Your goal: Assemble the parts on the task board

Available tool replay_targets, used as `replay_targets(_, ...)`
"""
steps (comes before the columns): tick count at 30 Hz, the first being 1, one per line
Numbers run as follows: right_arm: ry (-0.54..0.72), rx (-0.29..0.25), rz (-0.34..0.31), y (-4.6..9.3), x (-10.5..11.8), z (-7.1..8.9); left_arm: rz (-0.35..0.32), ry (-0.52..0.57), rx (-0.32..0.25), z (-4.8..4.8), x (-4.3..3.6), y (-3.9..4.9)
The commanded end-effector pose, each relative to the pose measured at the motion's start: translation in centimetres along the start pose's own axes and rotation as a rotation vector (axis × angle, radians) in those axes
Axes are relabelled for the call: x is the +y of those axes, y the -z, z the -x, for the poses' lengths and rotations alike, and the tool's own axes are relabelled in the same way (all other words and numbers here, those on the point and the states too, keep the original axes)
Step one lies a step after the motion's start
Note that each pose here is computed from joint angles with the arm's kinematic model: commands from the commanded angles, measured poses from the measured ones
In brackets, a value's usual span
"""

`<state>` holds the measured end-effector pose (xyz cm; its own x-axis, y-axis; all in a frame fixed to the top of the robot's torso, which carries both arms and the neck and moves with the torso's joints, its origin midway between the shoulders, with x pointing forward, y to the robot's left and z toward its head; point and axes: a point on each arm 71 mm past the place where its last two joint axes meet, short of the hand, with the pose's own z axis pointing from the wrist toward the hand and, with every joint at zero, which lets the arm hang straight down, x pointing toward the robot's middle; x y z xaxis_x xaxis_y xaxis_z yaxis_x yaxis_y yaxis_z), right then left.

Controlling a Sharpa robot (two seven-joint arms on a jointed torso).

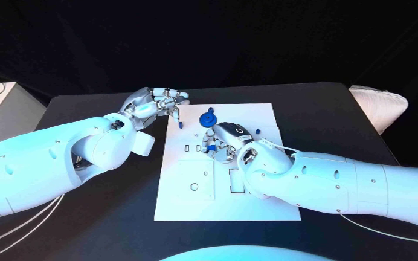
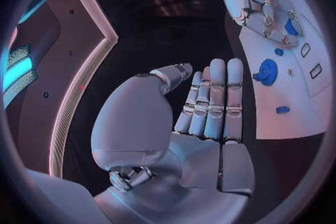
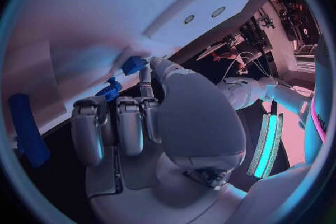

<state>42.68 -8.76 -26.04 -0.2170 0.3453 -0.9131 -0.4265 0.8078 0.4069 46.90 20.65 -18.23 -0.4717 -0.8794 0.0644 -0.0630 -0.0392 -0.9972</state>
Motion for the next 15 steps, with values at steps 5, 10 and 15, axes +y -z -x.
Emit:
replay_targets(5, -0.008, -0.043, 0.044, 0.5, 0.4, 0.4, -0.004, 0.003, 0.021, -0.23, -0.03, -0.02)
replay_targets(10, -0.017, -0.055, 0.063, 1.0, 0.6, 0.8, -0.004, 0.003, 0.021, -0.20, 0.00, -0.01)
replay_targets(15, -0.020, -0.054, 0.077, 1.5, 0.7, 1.3, -0.003, 0.003, 0.019, -0.14, 0.02, 0.02)
